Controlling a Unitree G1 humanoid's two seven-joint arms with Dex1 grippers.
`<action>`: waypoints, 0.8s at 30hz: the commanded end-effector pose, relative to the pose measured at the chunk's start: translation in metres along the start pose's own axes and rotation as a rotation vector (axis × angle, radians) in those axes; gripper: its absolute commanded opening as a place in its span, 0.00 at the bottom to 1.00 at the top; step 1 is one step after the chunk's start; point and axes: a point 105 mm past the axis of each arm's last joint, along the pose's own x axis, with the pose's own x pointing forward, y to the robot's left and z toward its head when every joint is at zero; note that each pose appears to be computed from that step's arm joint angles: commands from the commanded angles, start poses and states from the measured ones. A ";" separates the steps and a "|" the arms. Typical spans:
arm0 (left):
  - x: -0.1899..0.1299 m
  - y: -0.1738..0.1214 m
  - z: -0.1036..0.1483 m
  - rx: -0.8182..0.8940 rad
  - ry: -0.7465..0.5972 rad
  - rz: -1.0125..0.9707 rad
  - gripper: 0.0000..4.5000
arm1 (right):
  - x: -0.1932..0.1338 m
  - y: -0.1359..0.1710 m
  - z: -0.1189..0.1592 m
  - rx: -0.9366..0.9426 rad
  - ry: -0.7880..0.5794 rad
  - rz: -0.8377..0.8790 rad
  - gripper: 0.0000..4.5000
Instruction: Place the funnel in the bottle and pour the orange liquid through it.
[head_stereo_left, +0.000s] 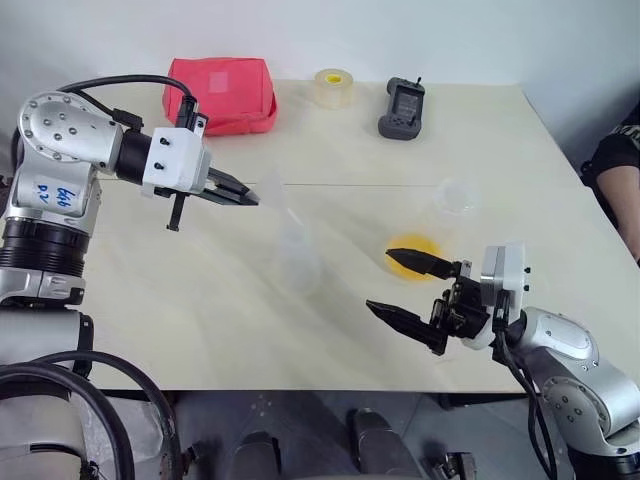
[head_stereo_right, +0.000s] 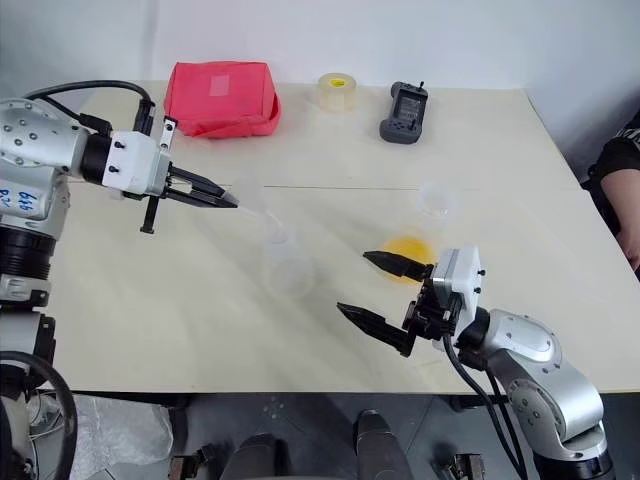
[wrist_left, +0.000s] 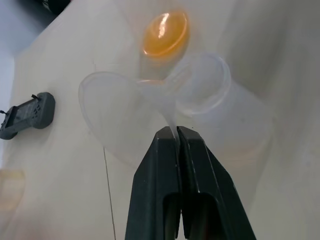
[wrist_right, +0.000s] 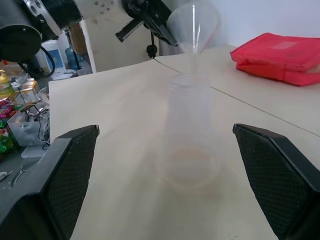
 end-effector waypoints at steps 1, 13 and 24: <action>-0.009 -0.006 0.012 0.066 0.015 -0.103 0.01 | 0.003 0.000 0.008 -0.034 -0.027 0.000 1.00; 0.007 -0.007 0.017 0.183 0.055 -0.218 0.01 | 0.012 -0.005 0.011 -0.040 -0.033 0.016 1.00; 0.012 0.009 0.038 0.206 -0.005 -0.210 0.55 | 0.011 -0.006 0.013 -0.051 -0.037 -0.005 1.00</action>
